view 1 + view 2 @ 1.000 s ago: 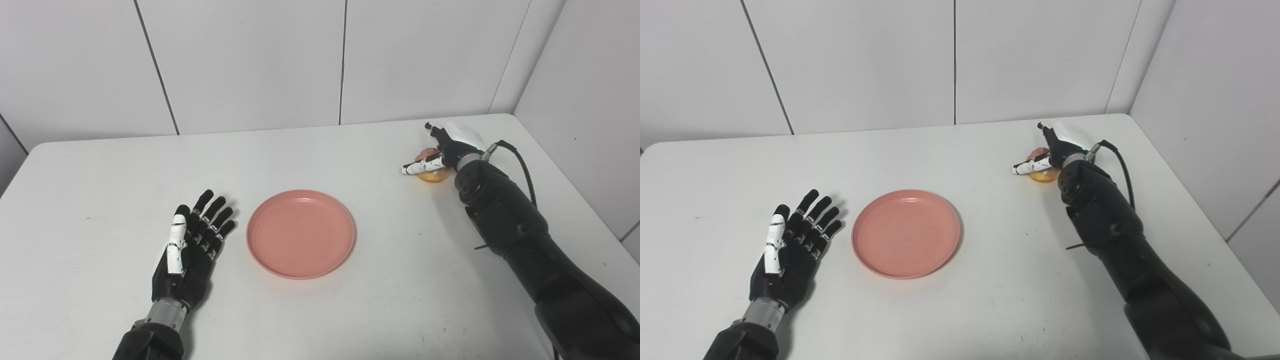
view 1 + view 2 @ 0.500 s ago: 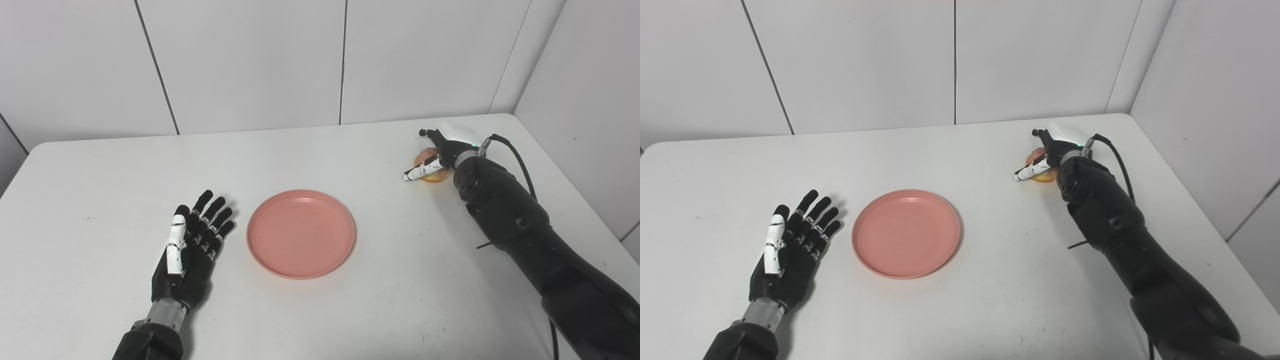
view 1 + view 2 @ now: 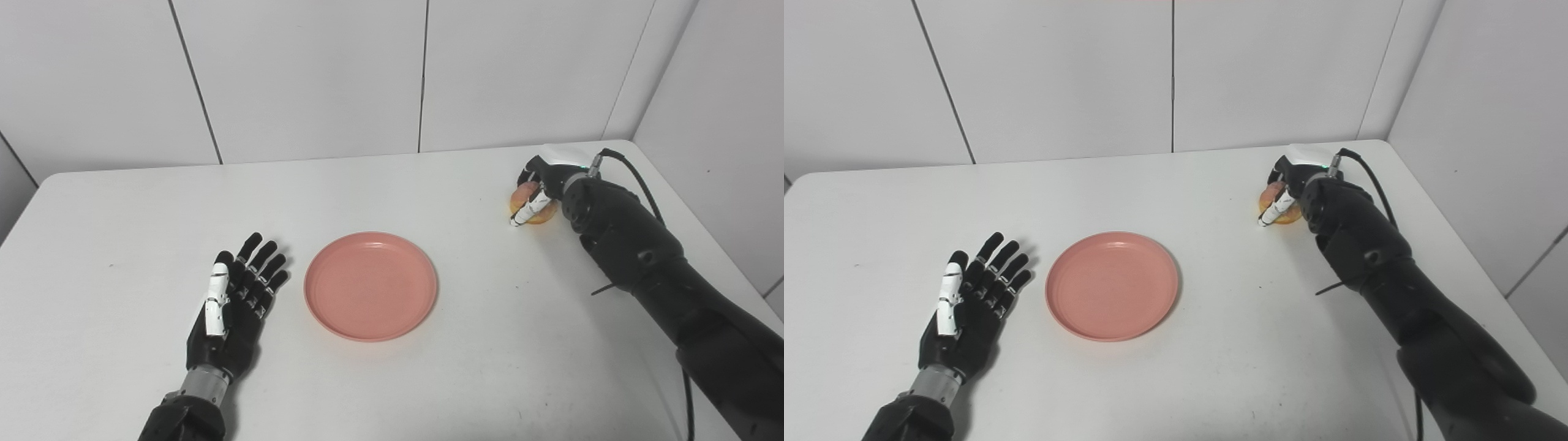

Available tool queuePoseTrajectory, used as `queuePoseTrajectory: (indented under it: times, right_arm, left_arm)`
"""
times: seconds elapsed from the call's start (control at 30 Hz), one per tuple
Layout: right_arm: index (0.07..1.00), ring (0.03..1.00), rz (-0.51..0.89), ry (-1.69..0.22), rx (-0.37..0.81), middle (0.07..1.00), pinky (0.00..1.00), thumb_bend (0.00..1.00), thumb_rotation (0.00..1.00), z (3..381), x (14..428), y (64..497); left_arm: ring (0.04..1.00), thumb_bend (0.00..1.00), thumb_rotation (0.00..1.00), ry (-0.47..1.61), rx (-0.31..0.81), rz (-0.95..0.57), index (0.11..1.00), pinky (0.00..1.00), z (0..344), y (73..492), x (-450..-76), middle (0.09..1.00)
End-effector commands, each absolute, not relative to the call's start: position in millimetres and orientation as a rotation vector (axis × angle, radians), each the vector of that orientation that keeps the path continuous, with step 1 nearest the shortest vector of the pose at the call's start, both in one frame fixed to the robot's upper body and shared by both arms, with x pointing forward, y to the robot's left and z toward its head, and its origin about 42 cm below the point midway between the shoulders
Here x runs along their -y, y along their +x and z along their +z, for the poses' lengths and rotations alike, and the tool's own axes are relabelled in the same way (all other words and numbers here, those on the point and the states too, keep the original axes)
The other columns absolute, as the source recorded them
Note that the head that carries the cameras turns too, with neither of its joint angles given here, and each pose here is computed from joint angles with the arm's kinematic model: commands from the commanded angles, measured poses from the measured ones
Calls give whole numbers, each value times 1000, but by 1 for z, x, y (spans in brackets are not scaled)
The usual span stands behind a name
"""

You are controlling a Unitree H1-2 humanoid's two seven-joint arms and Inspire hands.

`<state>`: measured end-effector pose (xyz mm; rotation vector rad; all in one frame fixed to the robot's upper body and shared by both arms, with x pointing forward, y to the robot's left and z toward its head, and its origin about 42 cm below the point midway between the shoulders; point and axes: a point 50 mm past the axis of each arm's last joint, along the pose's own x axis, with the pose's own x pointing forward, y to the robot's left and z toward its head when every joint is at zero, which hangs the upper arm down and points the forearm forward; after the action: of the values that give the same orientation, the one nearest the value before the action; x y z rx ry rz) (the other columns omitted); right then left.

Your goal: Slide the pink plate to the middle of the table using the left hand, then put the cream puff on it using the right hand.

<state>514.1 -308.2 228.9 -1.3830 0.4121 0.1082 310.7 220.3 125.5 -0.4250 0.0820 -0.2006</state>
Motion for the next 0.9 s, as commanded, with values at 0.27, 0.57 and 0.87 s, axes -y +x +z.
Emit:
queuePoseTrajectory:
  times: [0.27,0.57,0.87]
  right_arm:
    - [500,418,21,-1353,-420,470,435,529,0,241,325,514]
    - [485,415,-16,-1306,-317,486,337,530,0,252,323,503]
    - [524,370,-18,-1256,-145,459,302,524,0,290,305,482]
  left_arm:
    - [917,446,1000,-435,-129,-184,911,933,120,308,-223,924]
    - [921,451,1000,-428,-123,-195,918,934,120,309,-223,928]
    - [916,452,1000,-431,-119,-192,911,934,121,309,-219,923]
